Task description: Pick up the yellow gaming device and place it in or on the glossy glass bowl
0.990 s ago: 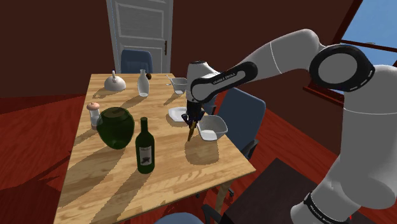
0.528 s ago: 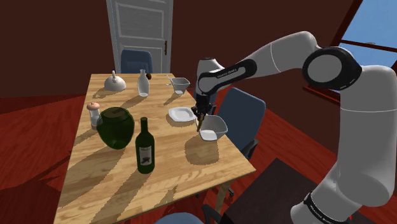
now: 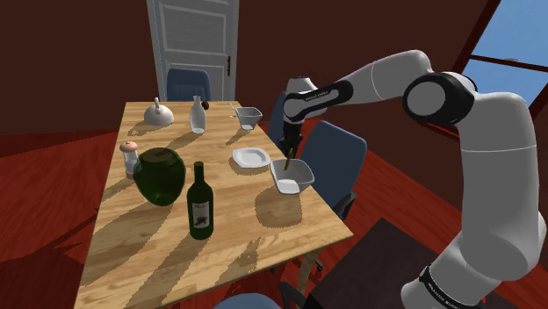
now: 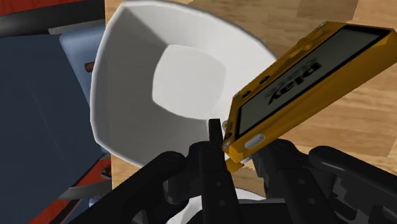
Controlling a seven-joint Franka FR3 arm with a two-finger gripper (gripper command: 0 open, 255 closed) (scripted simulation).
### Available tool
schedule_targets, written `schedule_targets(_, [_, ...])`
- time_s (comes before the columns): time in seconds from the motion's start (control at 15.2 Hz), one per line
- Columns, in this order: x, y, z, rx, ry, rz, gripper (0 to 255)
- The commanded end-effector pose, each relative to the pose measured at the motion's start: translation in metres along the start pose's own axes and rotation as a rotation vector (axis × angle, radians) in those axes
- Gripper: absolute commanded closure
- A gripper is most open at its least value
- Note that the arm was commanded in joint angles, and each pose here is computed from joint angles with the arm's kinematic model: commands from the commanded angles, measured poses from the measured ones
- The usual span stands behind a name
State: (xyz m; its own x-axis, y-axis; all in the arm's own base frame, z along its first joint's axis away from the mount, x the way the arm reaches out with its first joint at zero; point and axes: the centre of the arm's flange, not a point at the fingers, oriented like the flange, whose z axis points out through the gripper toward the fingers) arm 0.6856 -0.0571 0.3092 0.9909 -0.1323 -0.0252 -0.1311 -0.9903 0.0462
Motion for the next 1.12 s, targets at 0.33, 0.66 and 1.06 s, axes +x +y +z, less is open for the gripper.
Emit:
schedule_targets(0.33, [0.037, 0.086, 0.0, 0.0, 0.0, -0.001, 255])
schedule_targets(0.66, [0.038, 0.084, 0.026, 0.0, 0.0, -0.001, 255])
schedule_targets(1.06, [0.039, 0.083, 0.058, 0.0, 0.0, -0.001, 255])
